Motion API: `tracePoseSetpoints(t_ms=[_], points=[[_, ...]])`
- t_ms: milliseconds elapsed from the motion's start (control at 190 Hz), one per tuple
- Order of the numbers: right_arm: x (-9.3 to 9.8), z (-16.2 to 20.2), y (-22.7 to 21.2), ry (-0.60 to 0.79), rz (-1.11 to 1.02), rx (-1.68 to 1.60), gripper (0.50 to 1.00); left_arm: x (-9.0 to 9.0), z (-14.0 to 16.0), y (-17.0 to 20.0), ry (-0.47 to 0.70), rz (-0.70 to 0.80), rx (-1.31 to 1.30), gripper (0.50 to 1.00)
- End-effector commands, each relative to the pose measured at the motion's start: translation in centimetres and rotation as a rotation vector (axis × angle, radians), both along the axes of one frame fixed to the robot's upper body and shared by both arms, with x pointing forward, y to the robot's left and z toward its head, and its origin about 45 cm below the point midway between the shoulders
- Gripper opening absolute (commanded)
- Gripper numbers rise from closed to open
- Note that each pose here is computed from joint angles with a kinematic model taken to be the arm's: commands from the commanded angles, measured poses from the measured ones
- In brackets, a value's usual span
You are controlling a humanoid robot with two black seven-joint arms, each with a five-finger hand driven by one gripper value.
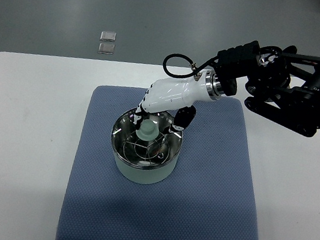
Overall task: Open lid and place right of pot
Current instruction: 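Close the right hand fingers around the green lid knob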
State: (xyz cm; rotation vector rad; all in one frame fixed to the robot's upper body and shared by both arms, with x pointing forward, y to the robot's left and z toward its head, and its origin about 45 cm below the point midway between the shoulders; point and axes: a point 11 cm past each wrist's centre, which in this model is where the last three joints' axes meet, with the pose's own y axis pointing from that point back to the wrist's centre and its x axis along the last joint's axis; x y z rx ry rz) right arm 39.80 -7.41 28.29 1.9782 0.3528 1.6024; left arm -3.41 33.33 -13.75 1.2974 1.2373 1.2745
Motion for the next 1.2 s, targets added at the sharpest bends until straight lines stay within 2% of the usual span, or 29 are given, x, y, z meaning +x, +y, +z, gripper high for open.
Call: tracePoseSetpoints(t_ms=[0,279,353,416,611,680,743,806,1027,1096,1196], points=[[-0.08,-0.18,0.02,0.004,0.0,0.001,0.697,0.0,0.0,0.0,0.0,-0.001,0.0,1.0],[-0.31,-0.65,0.1,0.016,0.002,0.002,0.695,0.0,0.0,0.0,0.0,-0.001,0.0,1.0],[-0.42,-0.75,0.28,0.019,0.006,0.003,0.644,0.0,0.0,0.0,0.0,0.001,0.0,1.0],[-0.52,-0.89,0.38,0.022,0.008,0.004,0.619,0.0,0.0,0.0,0.0,-0.001,0.0,1.0],[-0.6,-0.98,0.5,0.025,0.01,0.004,0.615,0.0,0.0,0.0,0.0,-0.001,0.0,1.0],[-0.61,-0.94,0.57,0.024,0.012,0.003,0.584,0.0,0.0,0.0,0.0,-0.001,0.0,1.0],[-0.61,-0.94,0.57,0.024,0.012,0.003,0.582,0.0,0.0,0.0,0.0,-0.001,0.0,1.0],[-0.55,-0.89,0.53,0.023,0.011,-0.002,0.545,0.0,0.0,0.0,0.0,0.001,0.0,1.0],[-0.4,-0.64,0.53,0.021,0.008,-0.005,0.539,0.0,0.0,0.0,0.0,-0.001,0.0,1.0],[-0.38,-0.58,0.55,0.02,0.008,-0.005,0.513,0.0,0.0,0.0,0.0,-0.001,0.0,1.0],[-0.29,-0.46,0.45,0.019,0.004,-0.004,0.502,0.0,0.0,0.0,0.0,0.001,0.0,1.0]])
